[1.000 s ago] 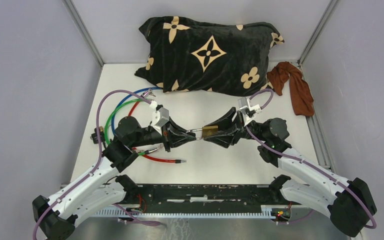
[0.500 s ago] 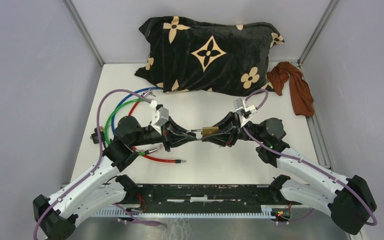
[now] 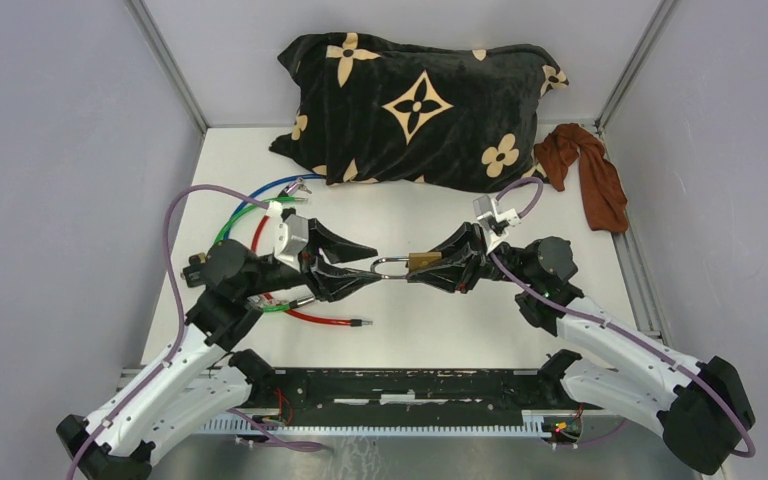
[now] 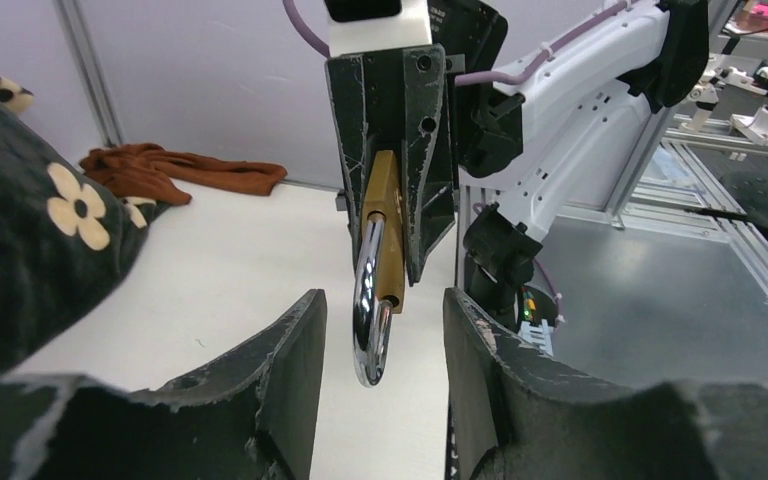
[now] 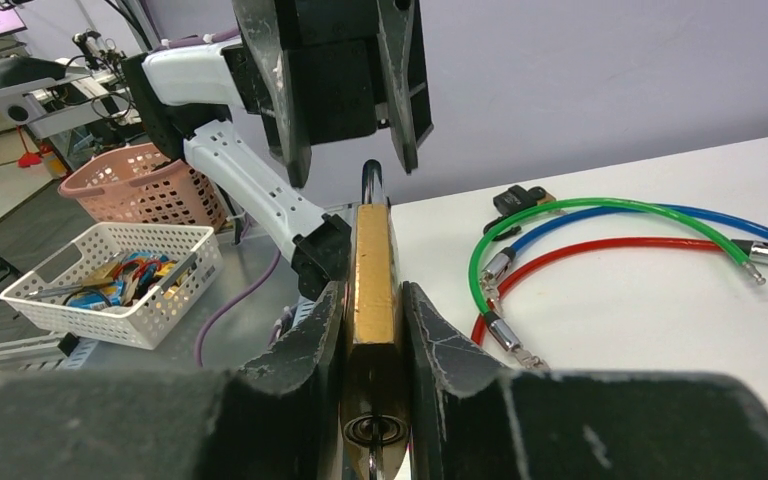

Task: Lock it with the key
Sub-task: Lock the lock.

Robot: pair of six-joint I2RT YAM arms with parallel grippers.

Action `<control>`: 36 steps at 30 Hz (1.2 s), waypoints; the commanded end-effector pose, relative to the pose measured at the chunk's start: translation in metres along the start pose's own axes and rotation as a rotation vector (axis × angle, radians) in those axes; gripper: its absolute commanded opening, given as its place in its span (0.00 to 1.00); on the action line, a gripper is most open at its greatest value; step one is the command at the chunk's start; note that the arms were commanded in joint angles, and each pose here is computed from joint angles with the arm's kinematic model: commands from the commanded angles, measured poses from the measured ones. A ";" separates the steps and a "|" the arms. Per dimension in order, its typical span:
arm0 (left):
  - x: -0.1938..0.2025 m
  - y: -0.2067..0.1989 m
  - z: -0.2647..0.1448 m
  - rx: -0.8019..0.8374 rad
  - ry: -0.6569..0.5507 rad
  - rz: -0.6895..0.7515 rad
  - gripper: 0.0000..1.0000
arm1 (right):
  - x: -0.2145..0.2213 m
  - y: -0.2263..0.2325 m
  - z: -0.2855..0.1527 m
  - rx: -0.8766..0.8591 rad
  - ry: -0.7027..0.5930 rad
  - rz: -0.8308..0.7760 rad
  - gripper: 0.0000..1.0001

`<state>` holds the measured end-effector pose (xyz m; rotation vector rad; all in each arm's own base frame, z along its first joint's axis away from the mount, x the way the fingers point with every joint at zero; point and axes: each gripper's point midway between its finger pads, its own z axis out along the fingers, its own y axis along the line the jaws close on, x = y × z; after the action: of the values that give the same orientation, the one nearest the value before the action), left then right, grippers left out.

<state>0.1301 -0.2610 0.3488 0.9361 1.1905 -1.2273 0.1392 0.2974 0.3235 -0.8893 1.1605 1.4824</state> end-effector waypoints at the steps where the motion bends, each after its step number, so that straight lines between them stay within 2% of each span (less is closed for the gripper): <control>1: -0.023 0.001 -0.007 -0.032 -0.034 0.066 0.53 | -0.064 0.037 0.003 -0.122 -0.140 -0.197 0.00; 7: -0.015 -0.004 -0.004 0.017 -0.057 0.042 0.44 | -0.068 0.038 0.006 -0.136 -0.143 -0.203 0.00; 12: -0.006 -0.006 0.002 0.051 -0.050 0.006 0.43 | -0.072 0.038 0.007 -0.135 -0.153 -0.213 0.00; 14: -0.006 -0.007 0.004 0.056 -0.051 0.004 0.40 | -0.072 0.038 0.007 -0.135 -0.149 -0.213 0.00; 16: -0.008 -0.007 0.005 0.054 -0.060 0.009 0.30 | -0.070 0.036 0.008 -0.134 -0.142 -0.209 0.00; 20: -0.004 -0.008 0.010 0.063 -0.060 -0.031 0.03 | -0.065 0.030 0.010 -0.120 -0.120 -0.216 0.00; 26: 0.004 -0.011 0.017 0.074 -0.050 -0.065 0.02 | -0.068 0.025 0.013 -0.108 -0.110 -0.245 0.00; 33: 0.010 0.000 0.023 0.035 -0.054 -0.002 0.02 | -0.067 0.032 0.017 -0.138 -0.111 -0.239 0.00; 36: 0.019 -0.005 0.029 0.048 -0.045 -0.028 0.02 | -0.069 0.028 0.017 -0.108 -0.116 -0.252 0.00</control>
<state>0.1294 -0.2750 0.3568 0.8996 1.1135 -1.2762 0.1345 0.2937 0.3588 -0.9834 1.0010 1.4252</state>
